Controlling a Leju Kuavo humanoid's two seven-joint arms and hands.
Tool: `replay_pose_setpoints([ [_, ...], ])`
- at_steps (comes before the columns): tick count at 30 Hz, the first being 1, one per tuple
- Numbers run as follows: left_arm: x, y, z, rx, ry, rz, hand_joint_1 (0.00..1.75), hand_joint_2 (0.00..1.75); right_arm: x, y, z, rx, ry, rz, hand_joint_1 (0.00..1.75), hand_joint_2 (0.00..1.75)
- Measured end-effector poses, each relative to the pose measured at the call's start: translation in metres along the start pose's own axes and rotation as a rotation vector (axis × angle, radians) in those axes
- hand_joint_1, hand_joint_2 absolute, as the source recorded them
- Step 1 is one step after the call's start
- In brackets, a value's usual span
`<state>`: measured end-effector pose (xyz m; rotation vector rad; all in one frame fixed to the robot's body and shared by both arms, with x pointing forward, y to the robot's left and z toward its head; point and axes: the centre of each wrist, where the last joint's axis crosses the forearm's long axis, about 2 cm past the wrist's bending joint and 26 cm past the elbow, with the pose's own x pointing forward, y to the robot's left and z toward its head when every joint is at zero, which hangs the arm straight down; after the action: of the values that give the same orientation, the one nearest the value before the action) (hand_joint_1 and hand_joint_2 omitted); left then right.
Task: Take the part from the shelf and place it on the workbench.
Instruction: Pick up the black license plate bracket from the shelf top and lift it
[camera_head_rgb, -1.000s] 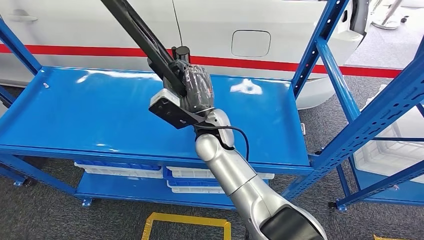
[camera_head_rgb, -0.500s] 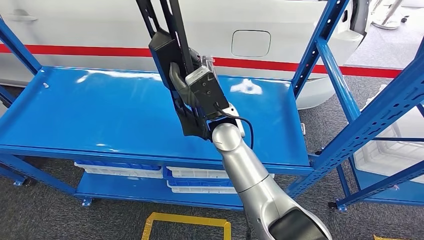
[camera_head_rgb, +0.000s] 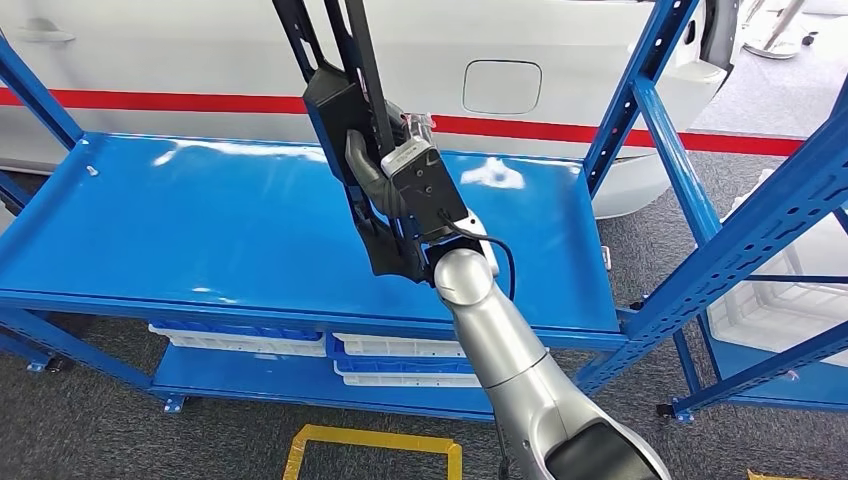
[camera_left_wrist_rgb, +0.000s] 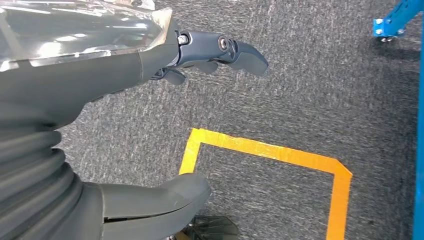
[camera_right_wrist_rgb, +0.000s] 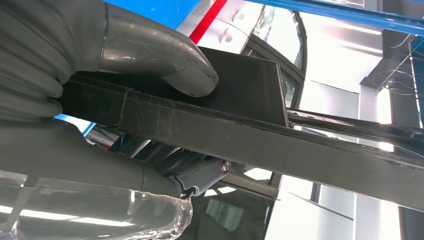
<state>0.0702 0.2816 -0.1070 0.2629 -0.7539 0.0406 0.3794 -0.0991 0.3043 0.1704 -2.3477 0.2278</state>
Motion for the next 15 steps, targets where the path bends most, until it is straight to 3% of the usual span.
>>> replay_pose_setpoints([
  [15,-0.002,0.000,0.002,0.022,0.036,0.014,0.00,1.75,0.006,0.002,0.020,0.029,-0.061,-0.035,1.75,1.75],
])
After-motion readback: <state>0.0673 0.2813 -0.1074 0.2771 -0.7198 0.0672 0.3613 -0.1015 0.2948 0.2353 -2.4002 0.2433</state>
